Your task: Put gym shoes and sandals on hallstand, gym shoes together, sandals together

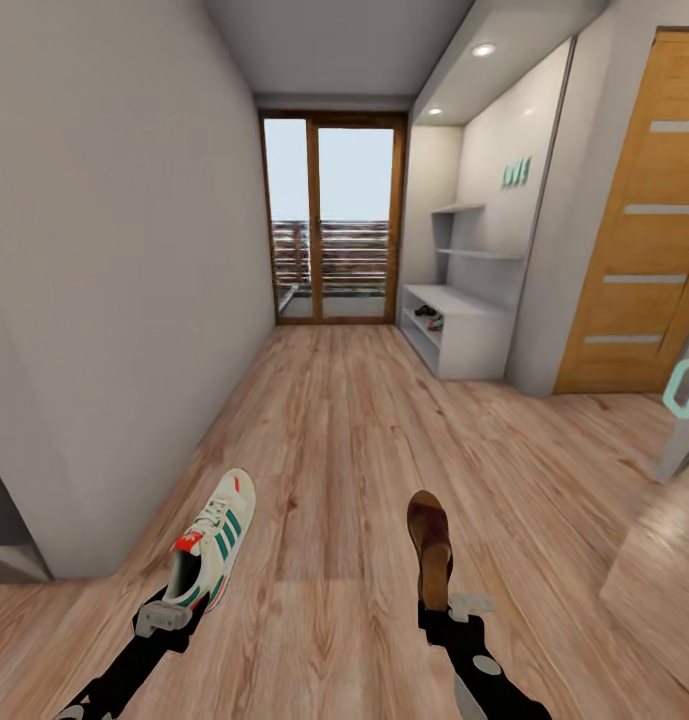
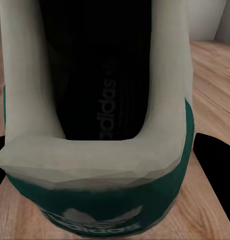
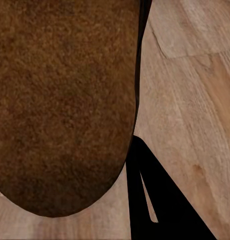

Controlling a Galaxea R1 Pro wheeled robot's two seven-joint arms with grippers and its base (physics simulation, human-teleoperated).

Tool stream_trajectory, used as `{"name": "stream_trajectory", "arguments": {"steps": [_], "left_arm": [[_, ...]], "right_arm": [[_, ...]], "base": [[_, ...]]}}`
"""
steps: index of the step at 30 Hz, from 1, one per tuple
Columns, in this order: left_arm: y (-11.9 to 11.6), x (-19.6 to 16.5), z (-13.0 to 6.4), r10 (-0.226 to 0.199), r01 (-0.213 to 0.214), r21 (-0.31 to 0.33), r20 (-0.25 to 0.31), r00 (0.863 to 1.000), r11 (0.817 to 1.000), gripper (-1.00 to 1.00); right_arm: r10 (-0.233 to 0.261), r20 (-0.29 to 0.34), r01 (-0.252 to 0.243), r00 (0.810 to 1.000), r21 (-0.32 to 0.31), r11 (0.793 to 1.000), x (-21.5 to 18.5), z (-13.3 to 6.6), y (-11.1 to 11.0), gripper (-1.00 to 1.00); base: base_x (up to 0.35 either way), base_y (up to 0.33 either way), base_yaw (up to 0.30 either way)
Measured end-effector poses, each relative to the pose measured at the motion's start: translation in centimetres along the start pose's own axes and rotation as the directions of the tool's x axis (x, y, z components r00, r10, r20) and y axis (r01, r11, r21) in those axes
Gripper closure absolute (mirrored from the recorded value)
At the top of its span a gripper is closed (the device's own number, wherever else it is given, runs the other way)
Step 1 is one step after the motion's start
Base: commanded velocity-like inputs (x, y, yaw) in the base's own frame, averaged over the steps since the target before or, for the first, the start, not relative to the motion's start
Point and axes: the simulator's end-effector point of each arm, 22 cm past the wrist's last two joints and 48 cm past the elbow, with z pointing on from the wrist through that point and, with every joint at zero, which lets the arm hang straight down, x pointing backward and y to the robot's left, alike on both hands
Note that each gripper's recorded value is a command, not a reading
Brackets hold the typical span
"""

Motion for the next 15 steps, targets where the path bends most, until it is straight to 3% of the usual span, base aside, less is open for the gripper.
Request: {"name": "stream_trajectory", "arguments": {"steps": [15], "left_arm": [[0.01,-0.01,0.00,0.000,0.000,0.000,0.000,1.000,1.000,1.00]], "right_arm": [[0.000,0.000,0.000,1.000,0.000,1.000,0.00,0.00,0.00,1.00]], "base": [[0.343,0.000,0.000]]}}
